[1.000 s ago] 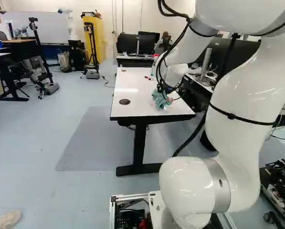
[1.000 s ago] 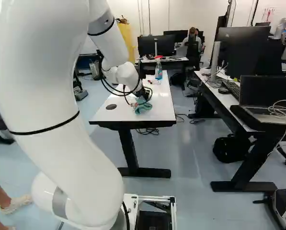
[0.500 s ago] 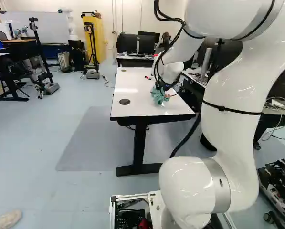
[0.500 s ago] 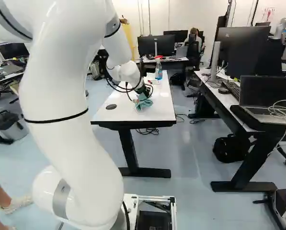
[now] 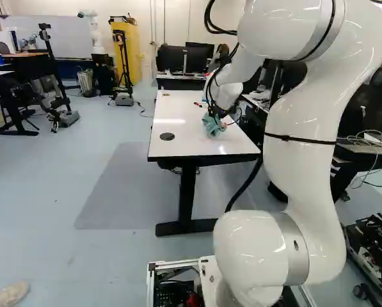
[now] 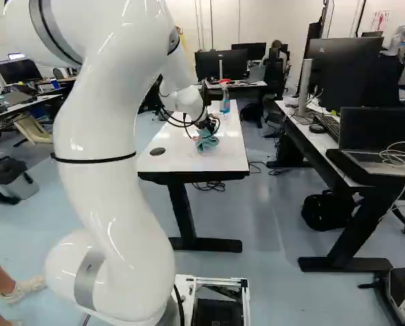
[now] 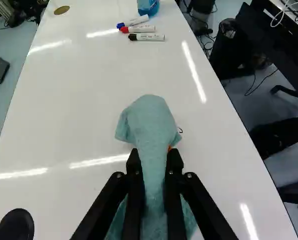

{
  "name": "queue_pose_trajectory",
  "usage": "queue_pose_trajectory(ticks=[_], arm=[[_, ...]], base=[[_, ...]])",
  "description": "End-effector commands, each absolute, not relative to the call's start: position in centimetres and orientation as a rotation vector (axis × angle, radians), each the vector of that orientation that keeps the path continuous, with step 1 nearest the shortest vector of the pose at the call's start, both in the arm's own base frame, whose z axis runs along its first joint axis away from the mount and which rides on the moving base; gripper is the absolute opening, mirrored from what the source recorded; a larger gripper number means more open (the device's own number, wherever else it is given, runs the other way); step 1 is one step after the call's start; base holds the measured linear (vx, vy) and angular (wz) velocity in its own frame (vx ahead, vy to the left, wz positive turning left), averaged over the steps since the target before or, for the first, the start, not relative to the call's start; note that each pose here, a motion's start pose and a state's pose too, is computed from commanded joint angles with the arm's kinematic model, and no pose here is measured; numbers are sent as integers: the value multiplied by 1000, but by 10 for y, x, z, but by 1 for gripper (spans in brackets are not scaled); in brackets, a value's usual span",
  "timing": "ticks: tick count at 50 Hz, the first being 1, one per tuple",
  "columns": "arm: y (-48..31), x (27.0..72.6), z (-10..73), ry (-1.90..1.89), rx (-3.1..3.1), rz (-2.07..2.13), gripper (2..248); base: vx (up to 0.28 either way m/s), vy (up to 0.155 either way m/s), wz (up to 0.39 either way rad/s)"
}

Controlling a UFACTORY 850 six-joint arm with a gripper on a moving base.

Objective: Clean the table with the green towel

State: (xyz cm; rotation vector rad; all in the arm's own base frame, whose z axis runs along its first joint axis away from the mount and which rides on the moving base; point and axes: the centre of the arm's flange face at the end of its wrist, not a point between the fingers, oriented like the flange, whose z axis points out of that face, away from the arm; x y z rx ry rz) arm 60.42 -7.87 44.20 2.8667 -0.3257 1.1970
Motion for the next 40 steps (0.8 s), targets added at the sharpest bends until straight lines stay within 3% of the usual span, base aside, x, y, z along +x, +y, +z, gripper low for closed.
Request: queue_pose_trajectory(ticks=[40], arm=[[-91, 679, 434, -327, 2832, 1272, 47]], base=[[0, 0, 0]])
